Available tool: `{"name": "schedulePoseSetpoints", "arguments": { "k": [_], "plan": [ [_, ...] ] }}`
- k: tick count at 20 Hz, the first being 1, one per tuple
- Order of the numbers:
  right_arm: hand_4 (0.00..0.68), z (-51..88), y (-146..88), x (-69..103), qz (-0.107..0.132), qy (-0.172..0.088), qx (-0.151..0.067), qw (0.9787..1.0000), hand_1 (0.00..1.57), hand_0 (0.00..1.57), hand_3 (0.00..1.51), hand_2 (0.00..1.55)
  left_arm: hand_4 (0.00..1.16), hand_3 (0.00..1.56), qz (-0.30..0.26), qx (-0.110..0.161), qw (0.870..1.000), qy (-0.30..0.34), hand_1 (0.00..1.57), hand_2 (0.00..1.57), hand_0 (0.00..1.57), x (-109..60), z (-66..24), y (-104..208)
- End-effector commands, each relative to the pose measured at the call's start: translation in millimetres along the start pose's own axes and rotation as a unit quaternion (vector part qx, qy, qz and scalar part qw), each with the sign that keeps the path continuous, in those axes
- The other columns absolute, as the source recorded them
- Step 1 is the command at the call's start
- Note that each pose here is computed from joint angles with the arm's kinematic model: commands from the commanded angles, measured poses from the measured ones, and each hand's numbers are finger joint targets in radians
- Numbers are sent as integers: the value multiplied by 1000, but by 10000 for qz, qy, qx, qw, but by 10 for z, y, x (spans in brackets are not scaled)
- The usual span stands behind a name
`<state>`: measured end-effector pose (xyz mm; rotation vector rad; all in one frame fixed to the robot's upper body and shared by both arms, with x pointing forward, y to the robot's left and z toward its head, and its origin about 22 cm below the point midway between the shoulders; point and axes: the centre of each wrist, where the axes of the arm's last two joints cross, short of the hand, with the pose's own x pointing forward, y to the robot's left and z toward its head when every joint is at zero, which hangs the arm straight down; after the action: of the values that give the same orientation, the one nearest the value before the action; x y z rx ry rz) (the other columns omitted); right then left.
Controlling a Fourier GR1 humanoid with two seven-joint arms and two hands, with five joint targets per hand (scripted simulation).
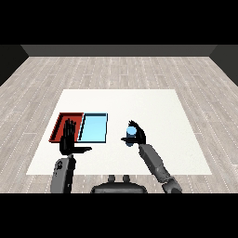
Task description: Pick the blue can and put it in the blue box
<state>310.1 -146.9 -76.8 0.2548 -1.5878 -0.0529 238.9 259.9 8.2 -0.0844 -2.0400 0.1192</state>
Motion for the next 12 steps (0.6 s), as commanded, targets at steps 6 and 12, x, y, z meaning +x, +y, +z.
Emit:
{"name": "schedulePoseSetpoints", "arguments": {
  "k": [6, 12],
  "plan": [
    [678, 50, 99, -29, 633, 281, -225, 9973, 1559, 1559, 1443, 1492, 0, 0, 10, -55, 10000, -21, 0, 0, 0, -72, -177, 129],
    [659, 28, 202, 227, 689, -64, -57, 9976, 1524, 1524, 1420, 1468, 0, 0, 102, -100, 9999, 83, 0, 0, 0, -103, 19, -145]
  ]
}}
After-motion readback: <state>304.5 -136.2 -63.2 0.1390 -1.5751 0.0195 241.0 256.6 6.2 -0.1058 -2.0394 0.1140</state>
